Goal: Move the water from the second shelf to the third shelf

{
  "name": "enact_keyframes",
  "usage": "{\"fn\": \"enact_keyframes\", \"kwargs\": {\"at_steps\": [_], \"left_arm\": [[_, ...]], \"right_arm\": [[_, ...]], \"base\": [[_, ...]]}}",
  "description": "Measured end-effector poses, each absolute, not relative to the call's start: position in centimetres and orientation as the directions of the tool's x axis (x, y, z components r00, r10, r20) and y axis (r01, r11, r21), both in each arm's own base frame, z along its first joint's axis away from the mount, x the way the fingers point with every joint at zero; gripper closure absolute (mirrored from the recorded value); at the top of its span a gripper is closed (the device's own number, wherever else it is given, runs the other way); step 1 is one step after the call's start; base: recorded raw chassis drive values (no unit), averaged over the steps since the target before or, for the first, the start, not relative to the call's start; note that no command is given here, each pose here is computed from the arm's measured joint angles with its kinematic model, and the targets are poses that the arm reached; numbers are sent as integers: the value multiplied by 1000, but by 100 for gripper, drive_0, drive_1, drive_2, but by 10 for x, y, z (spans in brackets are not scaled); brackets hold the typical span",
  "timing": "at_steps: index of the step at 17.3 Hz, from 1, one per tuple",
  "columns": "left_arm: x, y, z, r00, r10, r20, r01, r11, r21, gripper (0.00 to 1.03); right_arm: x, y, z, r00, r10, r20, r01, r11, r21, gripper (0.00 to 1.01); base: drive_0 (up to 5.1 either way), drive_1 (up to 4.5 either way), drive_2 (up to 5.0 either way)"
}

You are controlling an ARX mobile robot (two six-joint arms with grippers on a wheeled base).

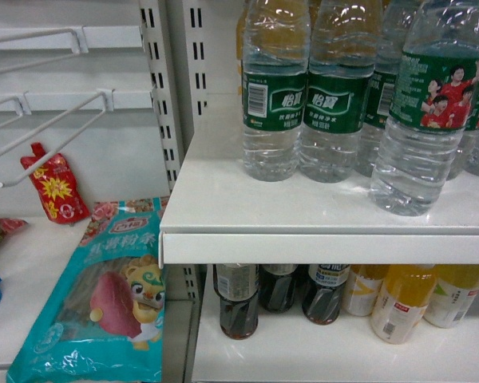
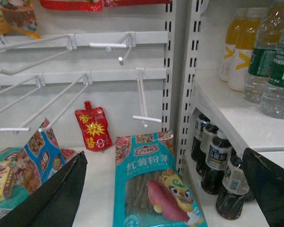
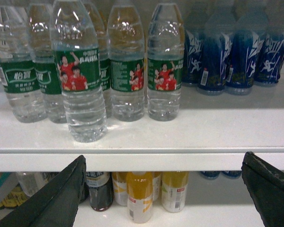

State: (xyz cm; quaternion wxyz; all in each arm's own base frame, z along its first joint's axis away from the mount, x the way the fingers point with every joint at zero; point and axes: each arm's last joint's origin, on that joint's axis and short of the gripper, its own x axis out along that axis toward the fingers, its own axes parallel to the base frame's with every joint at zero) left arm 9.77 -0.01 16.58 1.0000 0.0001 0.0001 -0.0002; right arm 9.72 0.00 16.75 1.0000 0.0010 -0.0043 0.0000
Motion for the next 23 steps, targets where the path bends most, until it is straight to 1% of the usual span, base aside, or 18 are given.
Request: {"fn": "enact_keyframes", "kwargs": {"at_steps": [23], "left_arm": [[98,0,165,1000,0,-5,0,1000,0,5]], "right_arm": [[97,0,167,1000,0,3,0,1000,-1,3]], "base": [[0,0,0]]}}
